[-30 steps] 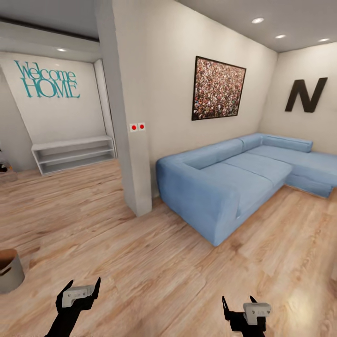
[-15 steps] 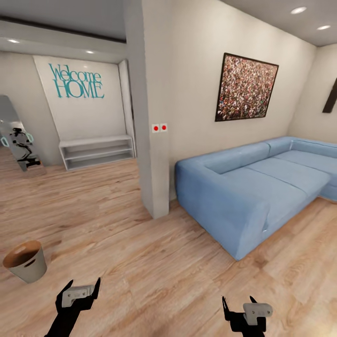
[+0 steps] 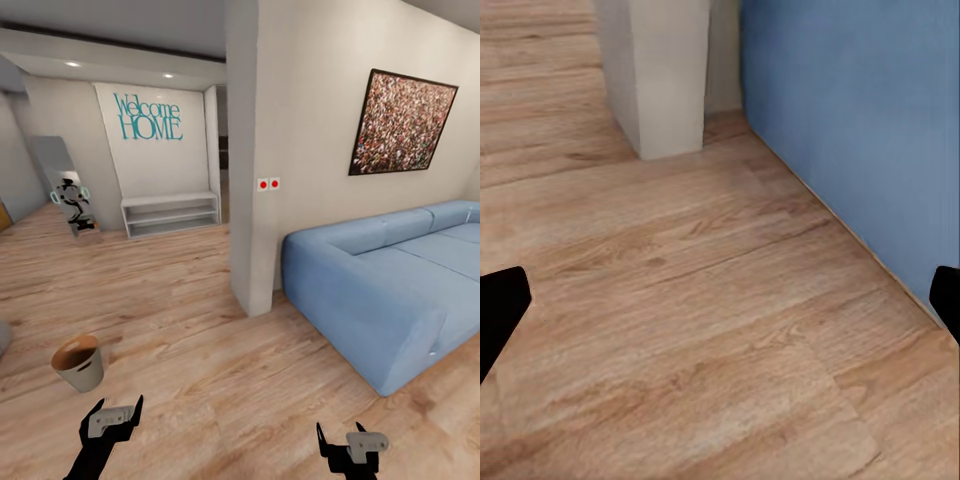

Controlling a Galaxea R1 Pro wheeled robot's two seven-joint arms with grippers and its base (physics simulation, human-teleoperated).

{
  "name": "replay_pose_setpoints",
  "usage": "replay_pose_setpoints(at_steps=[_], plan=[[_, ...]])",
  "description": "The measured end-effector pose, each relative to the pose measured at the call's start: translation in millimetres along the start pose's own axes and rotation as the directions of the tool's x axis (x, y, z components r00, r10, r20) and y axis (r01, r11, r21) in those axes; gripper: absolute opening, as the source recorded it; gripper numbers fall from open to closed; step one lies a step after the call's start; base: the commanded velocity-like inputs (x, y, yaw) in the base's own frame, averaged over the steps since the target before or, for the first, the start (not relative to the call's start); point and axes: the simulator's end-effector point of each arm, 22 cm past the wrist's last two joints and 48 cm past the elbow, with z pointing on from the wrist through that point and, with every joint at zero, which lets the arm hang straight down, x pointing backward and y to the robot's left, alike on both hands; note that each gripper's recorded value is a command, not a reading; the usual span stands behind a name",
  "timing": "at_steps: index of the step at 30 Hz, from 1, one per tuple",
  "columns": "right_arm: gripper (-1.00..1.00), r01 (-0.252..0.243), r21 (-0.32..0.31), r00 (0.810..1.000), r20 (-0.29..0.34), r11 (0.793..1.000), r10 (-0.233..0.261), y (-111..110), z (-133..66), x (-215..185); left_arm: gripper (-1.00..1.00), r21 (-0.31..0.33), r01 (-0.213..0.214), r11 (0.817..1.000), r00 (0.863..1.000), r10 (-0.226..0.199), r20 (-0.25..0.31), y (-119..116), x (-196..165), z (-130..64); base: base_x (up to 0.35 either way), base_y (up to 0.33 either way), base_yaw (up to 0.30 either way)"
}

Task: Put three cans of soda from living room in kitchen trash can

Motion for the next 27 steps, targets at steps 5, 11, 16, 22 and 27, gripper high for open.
replay_pose_setpoints(at_steps=[5,11,16,22,27], plan=[[1.00,0.001,0.000,1.000,-0.008,1.000,-0.001,-0.2,-0.4,3.7,1.00,0.000,0.001,1.000,1.000,-0.001,0.000,-0.4,0.1,0.0,0.189,0.208,0.195],[1.00,0.002,0.000,1.000,-0.012,1.000,-0.002,-0.2,-0.6,5.6,1.00,0.000,0.002,1.000,1.000,-0.002,-0.001,-0.6,0.4,-0.1,0.205,0.148,0.181],[1.00,0.002,0.000,1.000,-0.013,1.000,-0.002,-0.3,-0.7,6.2,1.00,0.000,0.002,1.000,1.000,-0.002,-0.001,-0.6,0.4,-0.1,0.213,0.117,0.173],[1.00,0.002,0.000,1.000,-0.013,1.000,-0.002,-0.3,-0.7,6.4,1.00,0.000,0.001,1.000,1.000,-0.001,0.000,-0.4,0.0,0.0,0.220,0.111,0.146],[1.00,0.002,0.000,1.000,-0.014,1.000,-0.002,-0.3,-0.7,6.4,1.00,0.000,0.001,1.000,1.000,-0.001,0.000,-0.6,0.0,0.0,0.225,0.110,0.140]])
